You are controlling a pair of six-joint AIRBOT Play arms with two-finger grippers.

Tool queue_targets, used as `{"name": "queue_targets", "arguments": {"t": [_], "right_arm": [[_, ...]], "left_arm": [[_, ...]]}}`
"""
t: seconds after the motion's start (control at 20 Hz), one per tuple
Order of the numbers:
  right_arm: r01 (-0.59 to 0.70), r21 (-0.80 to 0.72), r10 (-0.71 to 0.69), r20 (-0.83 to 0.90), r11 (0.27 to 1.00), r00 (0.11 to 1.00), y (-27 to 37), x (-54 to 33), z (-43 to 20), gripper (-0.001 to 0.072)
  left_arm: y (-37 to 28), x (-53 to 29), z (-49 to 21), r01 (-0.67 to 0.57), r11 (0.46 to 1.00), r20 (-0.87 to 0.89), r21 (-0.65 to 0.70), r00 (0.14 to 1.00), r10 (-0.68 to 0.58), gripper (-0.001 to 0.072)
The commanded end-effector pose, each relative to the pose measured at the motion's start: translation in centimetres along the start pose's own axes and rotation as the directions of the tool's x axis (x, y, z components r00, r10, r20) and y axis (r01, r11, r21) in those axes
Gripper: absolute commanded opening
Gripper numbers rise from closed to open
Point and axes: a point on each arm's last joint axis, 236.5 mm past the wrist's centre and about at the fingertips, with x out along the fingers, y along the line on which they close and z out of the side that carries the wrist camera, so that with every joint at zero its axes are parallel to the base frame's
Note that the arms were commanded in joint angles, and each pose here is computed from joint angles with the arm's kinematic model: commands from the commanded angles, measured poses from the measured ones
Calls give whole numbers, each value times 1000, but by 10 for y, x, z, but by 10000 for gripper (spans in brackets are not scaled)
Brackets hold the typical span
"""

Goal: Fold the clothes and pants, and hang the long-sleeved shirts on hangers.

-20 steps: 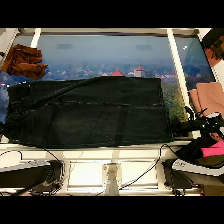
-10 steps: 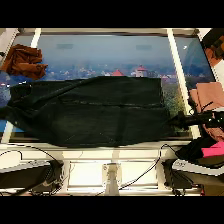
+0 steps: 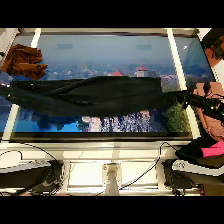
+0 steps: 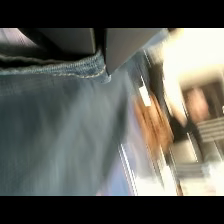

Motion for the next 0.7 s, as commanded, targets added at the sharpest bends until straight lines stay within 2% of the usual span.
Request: {"name": "queue_targets", "arguments": {"t": [0.0, 0.15, 0.25, 0.35, 0.5, 0.65], "right_arm": [[-34, 220, -43, 335, 975, 941, 3, 16, 71, 22], [-36, 348, -156, 508, 937, 847, -8, 38, 91, 22], [-34, 389, -230, 609, 920, 759, -14, 45, 97, 22], [7, 369, -269, 666, 929, 696, -17, 51, 94, 22], [103, 277, -257, 606, 955, 753, -12, 79, 78, 21], [239, 10, -207, 536, 971, 819, 17, 104, 81, 21]], "left_arm": [[14, 37, 26, -118, 984, 124, -135, 983, 135, 49], [26, 68, 38, -232, 955, 207, -186, 941, 269, 49], [24, 86, 40, -292, 944, 252, -151, 912, 323, 49], [22, 101, 37, -345, 933, 275, -97, 892, 359, 49], [30, 113, 25, -398, 914, 247, -75, 881, 404, 48], [41, 107, 23, -447, 893, 236, -54, 863, 446, 48]]}}
